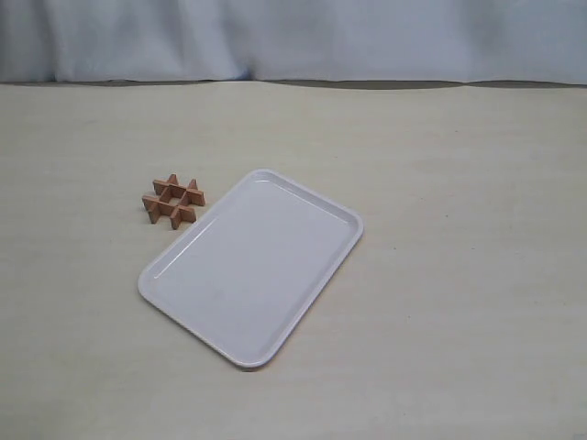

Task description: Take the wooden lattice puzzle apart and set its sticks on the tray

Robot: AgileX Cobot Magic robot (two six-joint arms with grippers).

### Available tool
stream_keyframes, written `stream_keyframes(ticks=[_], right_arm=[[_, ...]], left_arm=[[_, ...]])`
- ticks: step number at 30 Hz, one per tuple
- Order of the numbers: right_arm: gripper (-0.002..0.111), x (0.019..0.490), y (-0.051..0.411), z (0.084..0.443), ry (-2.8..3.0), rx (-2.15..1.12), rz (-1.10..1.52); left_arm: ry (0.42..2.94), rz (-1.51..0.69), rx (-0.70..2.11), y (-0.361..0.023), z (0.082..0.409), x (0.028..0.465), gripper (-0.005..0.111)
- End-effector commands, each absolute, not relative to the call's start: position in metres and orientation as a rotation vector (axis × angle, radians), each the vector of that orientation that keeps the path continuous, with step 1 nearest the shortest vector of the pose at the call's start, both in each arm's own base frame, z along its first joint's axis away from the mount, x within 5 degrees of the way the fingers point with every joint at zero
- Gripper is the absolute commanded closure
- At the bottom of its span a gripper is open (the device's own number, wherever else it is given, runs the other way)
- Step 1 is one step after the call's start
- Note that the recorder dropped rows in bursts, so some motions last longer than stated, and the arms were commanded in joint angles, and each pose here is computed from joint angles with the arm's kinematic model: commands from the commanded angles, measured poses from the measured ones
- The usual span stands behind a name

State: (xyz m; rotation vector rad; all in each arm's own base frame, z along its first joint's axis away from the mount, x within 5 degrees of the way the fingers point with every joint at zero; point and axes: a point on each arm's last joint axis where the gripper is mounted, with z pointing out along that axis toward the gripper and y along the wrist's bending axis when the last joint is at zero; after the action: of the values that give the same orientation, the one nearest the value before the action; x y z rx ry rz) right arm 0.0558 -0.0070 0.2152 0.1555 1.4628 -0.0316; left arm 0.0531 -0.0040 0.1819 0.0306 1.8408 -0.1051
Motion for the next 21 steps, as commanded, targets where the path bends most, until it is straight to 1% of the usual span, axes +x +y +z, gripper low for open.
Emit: stream_keyframes(ticks=[1,5,7,10,11,15,17,21], right_arm=[[0.104,0.054,-0.006,0.226,1.335,0.13,-0.041],[0.104,0.048,-0.005,0.244,1.124,0.136,0.004],[0.104,0.044,-0.005,0.251,1.027,0.171,0.089],[0.104,0.039,-0.004,0.258,0.895,0.349,0.484],[0.104,0.04,-0.002,0.257,0.904,0.379,0.579],[0.104,0.033,-0.003,0.266,0.781,0.359,0.612],[0.104,0.035,-0.01,0.27,0.718,0.408,0.593],[0.104,0.05,-0.014,0.3,0.755,0.419,0.515]], left_arm=[[1.83,-0.107,0.029,-0.004,0.182,0.053,0.107],[1.83,-0.107,0.029,-0.004,0.182,0.053,0.107],[1.83,-0.107,0.029,-0.004,0.182,0.053,0.107],[1.83,-0.107,0.029,-0.004,0.182,0.053,0.107],[1.83,-0.107,0.029,-0.004,0.182,0.053,0.107],[1.83,-0.109,0.028,-0.004,0.182,0.053,0.107],[1.83,-0.109,0.028,-0.004,0.182,0.053,0.107],[1.83,-0.109,0.028,-0.004,0.182,0.053,0.107]])
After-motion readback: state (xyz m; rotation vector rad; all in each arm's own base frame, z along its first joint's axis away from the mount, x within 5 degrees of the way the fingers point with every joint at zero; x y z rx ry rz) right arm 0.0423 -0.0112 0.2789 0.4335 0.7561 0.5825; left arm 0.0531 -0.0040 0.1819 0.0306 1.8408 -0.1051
